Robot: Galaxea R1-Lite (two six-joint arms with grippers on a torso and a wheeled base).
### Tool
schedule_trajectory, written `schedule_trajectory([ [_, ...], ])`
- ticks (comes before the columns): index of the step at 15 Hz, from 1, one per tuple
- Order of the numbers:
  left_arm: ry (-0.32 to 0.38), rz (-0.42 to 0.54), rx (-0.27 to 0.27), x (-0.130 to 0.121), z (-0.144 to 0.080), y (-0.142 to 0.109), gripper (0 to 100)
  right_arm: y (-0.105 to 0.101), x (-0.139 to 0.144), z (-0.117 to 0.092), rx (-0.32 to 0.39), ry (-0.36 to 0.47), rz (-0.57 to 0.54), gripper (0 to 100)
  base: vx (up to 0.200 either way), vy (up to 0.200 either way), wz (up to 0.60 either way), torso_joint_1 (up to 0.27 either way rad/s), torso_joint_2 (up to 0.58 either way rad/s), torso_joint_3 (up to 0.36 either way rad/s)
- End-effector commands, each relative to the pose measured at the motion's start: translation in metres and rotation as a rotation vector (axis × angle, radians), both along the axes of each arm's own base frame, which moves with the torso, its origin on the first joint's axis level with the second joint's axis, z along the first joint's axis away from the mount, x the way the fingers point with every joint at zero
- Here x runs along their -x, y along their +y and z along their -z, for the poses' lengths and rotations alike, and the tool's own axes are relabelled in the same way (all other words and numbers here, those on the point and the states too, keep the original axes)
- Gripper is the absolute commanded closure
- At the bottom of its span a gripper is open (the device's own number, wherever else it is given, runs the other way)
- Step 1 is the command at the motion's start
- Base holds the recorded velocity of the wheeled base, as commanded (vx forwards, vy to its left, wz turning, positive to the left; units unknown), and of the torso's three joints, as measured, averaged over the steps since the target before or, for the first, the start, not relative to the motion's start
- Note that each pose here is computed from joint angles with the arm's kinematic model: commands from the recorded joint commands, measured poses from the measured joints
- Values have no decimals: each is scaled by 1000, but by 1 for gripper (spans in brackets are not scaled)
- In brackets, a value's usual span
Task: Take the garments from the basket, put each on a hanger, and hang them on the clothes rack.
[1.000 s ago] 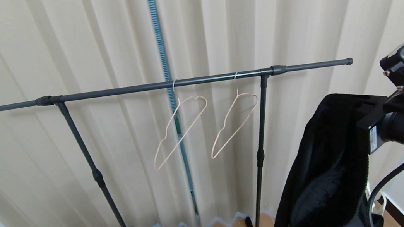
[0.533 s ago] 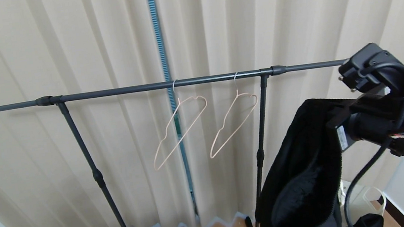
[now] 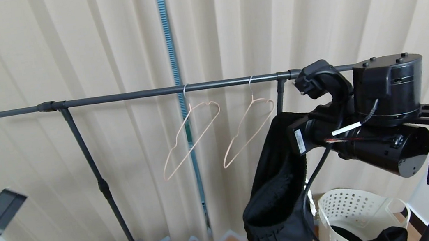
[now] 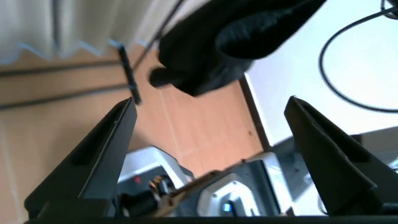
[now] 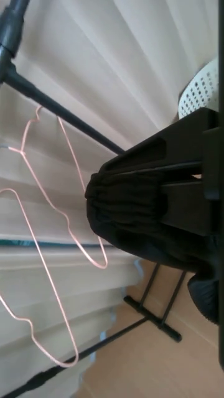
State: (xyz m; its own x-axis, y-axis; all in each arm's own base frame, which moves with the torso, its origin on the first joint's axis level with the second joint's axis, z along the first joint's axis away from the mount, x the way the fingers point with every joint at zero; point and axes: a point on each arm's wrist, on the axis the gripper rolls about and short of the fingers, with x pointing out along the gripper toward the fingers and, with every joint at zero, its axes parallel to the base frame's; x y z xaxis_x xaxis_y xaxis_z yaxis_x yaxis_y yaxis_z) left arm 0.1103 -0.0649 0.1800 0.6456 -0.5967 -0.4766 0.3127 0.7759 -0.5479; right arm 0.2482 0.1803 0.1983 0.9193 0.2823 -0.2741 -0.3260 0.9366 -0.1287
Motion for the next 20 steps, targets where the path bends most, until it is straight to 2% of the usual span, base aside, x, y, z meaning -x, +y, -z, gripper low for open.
schedule_trajectory([
  [1,153,77,-25,-49,17,-50,0,10,9,-1,-55,3,39,100,0,0,0,0,0,0],
  [4,230,129,-69,-71,33,-85,0,10,10,-5,-78,-5,53,100,0,0,0,0,0,0],
  [7,284,107,-55,-94,39,-107,0,15,13,-7,-98,-10,52,100,0,0,0,0,0,0],
  [9,300,121,-60,-96,43,-117,0,15,14,-6,-92,-7,58,100,0,0,0,0,0,0],
  [12,352,146,-97,-103,64,-139,0,21,21,-7,-96,-10,32,100,0,0,0,0,0,0],
  [16,344,133,-107,-121,93,-156,0,21,31,-11,-104,-18,12,100,0,0,0,0,0,0],
  [20,336,129,-133,-122,109,-165,0,21,32,-11,-101,-22,26,100,0,0,0,0,0,0],
])
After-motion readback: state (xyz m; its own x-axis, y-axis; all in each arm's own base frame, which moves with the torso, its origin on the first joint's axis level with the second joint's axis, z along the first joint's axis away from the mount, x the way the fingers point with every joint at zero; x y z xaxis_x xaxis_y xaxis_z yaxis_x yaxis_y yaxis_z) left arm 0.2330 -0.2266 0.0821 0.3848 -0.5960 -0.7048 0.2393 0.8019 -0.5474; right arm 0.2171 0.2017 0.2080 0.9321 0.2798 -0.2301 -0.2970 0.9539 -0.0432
